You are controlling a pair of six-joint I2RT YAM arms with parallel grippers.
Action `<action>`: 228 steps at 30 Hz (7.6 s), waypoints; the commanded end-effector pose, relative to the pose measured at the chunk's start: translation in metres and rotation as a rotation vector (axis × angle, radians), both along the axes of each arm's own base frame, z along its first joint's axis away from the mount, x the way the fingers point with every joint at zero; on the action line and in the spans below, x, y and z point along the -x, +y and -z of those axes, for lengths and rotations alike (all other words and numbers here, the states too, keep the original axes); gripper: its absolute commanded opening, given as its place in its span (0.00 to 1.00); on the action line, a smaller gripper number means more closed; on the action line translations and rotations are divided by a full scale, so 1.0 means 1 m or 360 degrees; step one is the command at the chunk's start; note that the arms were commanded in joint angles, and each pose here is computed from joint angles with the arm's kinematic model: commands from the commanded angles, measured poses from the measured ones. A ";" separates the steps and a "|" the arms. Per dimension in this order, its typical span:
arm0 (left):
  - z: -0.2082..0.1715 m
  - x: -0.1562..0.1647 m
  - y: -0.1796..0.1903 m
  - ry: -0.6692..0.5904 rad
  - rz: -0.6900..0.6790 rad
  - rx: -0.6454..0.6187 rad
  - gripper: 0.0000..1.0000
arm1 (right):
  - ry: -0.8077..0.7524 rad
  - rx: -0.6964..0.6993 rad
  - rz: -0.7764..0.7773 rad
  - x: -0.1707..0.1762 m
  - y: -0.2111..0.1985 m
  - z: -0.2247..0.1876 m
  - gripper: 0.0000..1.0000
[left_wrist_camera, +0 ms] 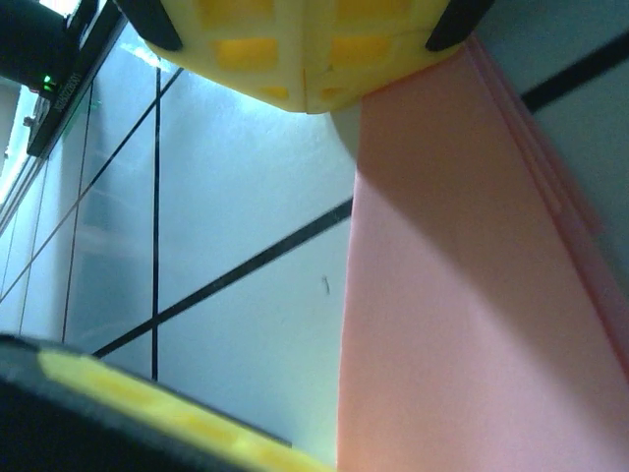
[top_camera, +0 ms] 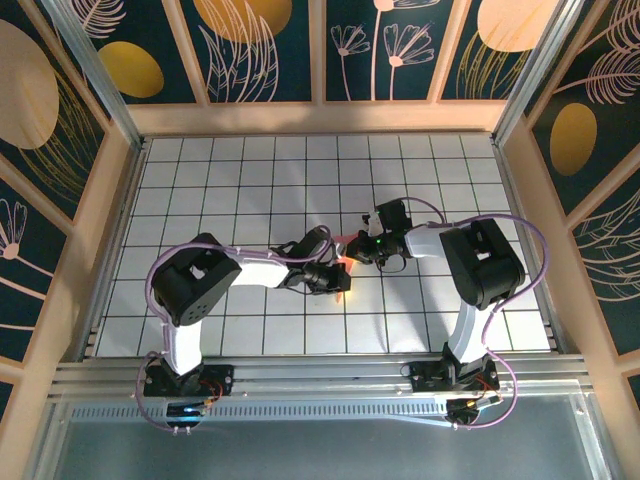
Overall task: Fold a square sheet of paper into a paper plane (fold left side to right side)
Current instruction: Fold the wing for the fifth time at the center of the table, then pick up the paper plane at the center of the table, then place the paper plane at the center of the table, then pick up the paper plane at the center of the table.
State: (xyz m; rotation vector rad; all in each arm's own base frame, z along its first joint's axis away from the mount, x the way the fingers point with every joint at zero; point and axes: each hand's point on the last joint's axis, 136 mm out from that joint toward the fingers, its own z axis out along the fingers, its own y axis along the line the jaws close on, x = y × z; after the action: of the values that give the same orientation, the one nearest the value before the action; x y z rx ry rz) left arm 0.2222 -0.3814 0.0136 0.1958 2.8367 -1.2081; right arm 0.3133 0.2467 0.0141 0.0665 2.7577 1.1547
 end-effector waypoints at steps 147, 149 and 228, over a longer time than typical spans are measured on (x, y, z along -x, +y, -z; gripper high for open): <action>-0.030 -0.128 0.103 -0.0080 -0.0730 0.0164 0.30 | -0.0237 -0.0281 0.0086 -0.028 0.048 -0.029 0.00; -0.032 -0.128 0.104 -0.0089 -0.0736 0.0162 0.25 | -0.0232 -0.0273 0.0084 -0.028 0.047 -0.028 0.00; -0.041 -0.131 0.093 -0.0025 -0.0828 0.0214 0.04 | -0.0265 0.0080 -0.0158 0.041 0.062 -0.046 0.52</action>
State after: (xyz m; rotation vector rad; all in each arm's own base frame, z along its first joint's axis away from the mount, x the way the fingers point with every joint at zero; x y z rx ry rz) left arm 0.3514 -0.2838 0.0559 -0.4720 2.5258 -1.2424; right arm 0.2718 0.3077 0.0625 -0.1919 2.6640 1.0486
